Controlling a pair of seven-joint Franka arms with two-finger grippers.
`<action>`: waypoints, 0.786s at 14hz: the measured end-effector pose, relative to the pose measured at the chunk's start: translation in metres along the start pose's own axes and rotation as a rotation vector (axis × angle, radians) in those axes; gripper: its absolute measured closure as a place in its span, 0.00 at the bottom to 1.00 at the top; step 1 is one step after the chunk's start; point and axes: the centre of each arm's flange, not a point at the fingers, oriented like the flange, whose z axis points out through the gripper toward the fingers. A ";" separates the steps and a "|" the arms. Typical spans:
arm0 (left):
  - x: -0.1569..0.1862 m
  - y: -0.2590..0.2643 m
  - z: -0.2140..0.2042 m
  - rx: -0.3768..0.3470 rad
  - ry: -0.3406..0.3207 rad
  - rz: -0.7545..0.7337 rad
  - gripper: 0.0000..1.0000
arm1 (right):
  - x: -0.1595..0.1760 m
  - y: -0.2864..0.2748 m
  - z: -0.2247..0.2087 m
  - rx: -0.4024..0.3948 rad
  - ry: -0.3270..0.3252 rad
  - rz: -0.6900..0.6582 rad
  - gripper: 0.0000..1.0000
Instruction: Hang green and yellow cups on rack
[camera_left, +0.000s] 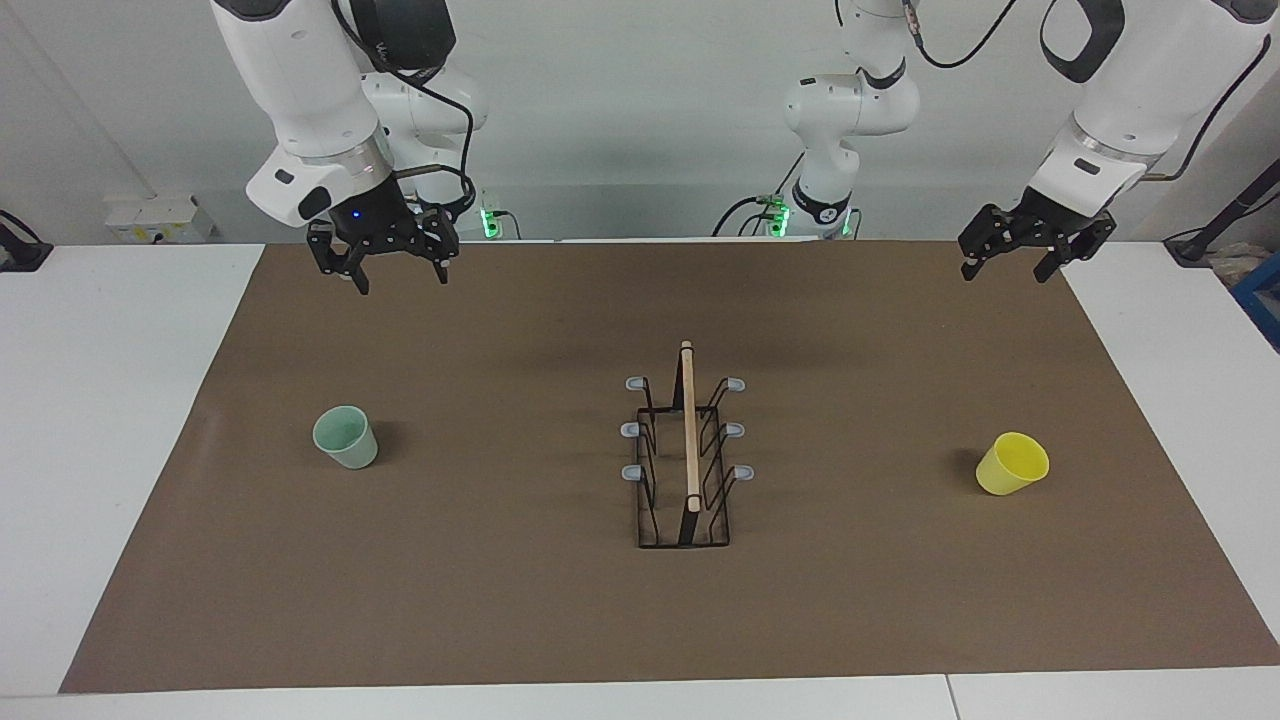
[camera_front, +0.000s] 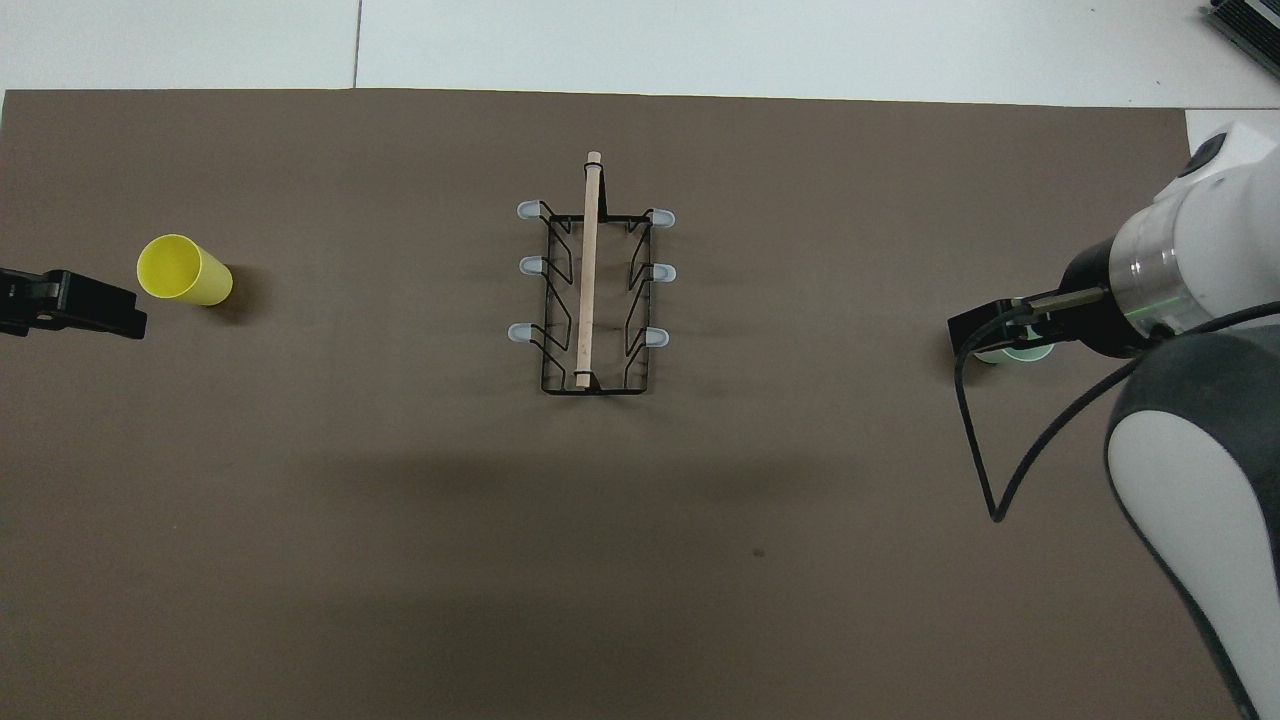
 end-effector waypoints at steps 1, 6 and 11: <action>0.000 -0.001 0.000 -0.002 0.000 -0.008 0.00 | 0.000 0.000 0.000 0.000 0.000 0.000 0.00; 0.003 -0.011 0.008 -0.040 -0.012 -0.138 0.00 | 0.000 0.000 0.000 0.000 0.003 0.000 0.00; 0.026 -0.038 0.027 -0.050 -0.036 -0.264 0.00 | 0.000 0.003 0.007 0.000 -0.013 0.005 0.00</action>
